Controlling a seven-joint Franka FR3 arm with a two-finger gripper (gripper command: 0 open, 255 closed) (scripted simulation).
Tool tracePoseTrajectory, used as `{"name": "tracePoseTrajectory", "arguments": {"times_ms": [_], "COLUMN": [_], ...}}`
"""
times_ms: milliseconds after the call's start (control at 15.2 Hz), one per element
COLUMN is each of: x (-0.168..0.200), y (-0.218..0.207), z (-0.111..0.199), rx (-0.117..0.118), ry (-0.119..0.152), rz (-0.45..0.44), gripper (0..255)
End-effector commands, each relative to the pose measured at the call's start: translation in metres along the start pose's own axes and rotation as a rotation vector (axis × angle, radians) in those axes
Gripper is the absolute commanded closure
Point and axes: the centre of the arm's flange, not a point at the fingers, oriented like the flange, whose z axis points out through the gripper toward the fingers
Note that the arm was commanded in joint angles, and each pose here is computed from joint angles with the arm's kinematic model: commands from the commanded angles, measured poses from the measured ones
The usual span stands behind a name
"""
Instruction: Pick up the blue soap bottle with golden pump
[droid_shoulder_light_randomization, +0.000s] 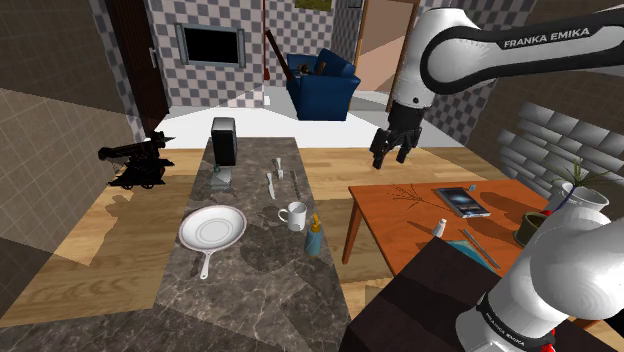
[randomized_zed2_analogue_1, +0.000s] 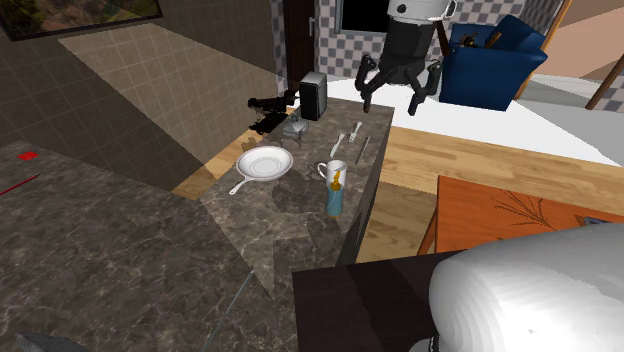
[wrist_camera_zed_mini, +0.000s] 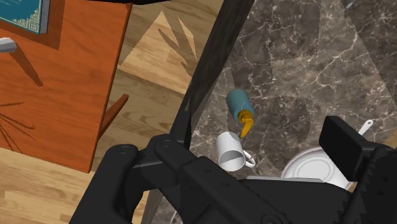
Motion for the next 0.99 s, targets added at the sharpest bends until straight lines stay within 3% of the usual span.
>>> {"name": "tracePoseTrajectory", "arguments": {"times_ms": [0,924], "x": [0.014,0.108], "y": [-0.007,-0.043], "z": [0.026,0.182], "rx": [-0.003,-0.026], "ry": [0.0,-0.006], "rz": [0.003,0.024], "gripper": [0,0]}}
